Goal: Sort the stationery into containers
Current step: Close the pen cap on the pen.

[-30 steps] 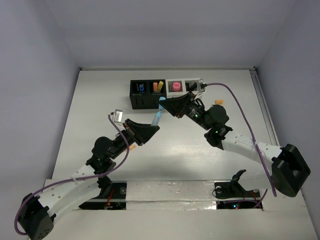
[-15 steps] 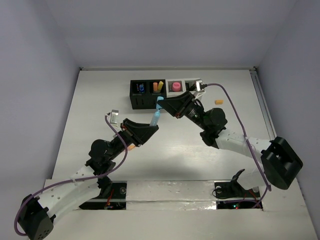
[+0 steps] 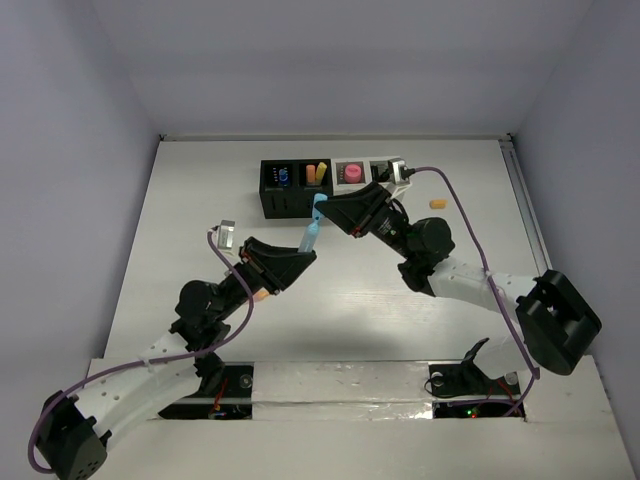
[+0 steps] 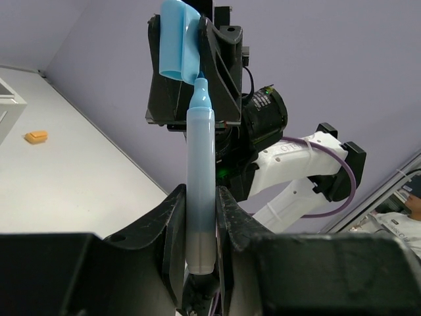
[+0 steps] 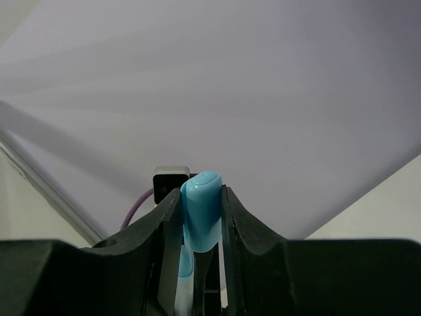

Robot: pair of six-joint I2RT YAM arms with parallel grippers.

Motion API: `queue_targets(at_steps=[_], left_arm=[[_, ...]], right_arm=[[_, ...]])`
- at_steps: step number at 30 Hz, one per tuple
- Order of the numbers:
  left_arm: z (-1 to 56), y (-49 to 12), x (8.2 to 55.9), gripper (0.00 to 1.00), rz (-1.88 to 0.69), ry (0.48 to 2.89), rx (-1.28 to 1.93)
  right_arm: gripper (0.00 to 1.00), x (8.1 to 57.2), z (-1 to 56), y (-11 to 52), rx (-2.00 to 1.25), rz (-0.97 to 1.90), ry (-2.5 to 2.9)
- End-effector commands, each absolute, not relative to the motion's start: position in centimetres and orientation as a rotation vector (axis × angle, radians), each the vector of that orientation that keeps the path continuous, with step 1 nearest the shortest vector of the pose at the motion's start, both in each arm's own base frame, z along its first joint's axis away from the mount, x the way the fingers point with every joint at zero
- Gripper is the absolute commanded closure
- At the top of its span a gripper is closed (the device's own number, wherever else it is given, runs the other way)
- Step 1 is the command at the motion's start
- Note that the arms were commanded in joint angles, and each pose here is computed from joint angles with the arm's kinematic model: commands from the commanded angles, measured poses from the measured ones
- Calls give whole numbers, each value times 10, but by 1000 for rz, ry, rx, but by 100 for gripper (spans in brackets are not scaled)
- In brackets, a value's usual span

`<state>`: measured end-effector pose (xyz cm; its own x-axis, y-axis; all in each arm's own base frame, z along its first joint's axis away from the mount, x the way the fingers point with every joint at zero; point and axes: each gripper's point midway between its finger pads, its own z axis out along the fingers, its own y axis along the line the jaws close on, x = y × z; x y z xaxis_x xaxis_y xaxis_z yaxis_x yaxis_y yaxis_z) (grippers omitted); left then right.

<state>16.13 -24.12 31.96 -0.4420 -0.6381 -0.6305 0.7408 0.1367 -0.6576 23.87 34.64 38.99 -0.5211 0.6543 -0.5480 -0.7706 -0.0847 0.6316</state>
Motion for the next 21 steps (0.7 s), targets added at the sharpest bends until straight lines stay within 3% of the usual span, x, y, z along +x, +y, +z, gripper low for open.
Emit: queue_targets(at_steps=[1,21], left_arm=[[344,-234,149,100,-1595,1174,157],[342,-240,142,100,-1620,1193,214]], right_arm=[[100,223,430,336,-188,1826,971],[96,218,440,332,-185,1870,921]])
